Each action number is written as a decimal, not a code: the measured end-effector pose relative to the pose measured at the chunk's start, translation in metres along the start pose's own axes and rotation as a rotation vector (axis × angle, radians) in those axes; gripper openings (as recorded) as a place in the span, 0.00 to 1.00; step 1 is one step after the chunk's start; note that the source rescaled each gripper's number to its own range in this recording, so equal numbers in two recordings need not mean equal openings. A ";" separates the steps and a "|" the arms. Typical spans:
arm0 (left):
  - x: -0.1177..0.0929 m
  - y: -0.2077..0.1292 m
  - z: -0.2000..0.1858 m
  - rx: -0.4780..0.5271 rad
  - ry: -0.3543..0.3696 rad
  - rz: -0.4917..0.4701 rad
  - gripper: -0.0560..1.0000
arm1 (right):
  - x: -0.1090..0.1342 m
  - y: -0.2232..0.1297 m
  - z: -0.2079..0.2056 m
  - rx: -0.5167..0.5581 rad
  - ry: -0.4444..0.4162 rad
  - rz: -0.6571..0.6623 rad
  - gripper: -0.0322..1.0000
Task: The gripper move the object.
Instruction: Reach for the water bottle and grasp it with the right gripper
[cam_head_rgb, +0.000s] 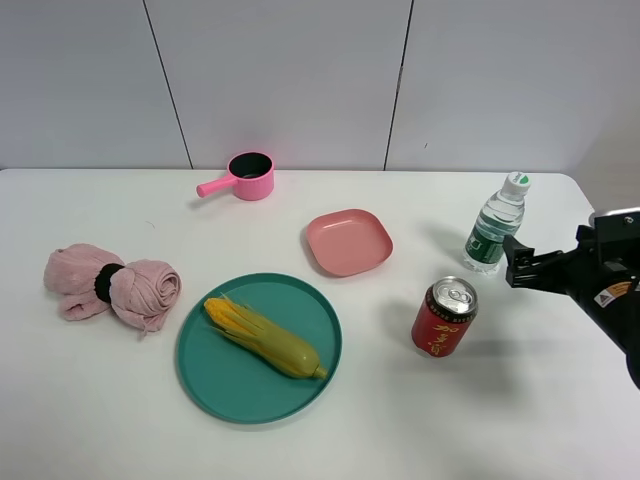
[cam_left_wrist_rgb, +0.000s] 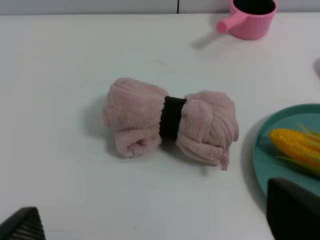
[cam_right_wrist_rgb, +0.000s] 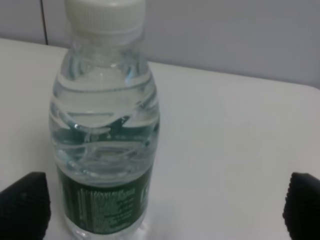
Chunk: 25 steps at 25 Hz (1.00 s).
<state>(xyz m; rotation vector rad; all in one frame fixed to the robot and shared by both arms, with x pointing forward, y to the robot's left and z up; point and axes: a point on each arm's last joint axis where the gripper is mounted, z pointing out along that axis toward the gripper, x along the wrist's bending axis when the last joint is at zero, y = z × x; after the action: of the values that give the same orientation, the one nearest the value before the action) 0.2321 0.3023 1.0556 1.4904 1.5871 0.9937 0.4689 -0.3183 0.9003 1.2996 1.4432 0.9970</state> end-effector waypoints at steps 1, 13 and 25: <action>0.000 0.000 0.000 0.000 0.000 0.000 1.00 | 0.000 -0.004 0.001 0.015 0.002 0.002 1.00; 0.000 0.000 0.000 0.000 0.000 0.000 1.00 | -0.001 -0.018 0.028 0.054 0.008 0.007 1.00; 0.000 0.000 0.000 0.000 0.000 0.000 1.00 | 0.003 -0.007 0.049 -0.013 0.079 0.027 0.99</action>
<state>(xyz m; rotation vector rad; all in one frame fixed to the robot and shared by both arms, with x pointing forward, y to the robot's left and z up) 0.2321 0.3023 1.0556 1.4904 1.5871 0.9937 0.5142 -0.3170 0.8811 1.2862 1.4790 1.0846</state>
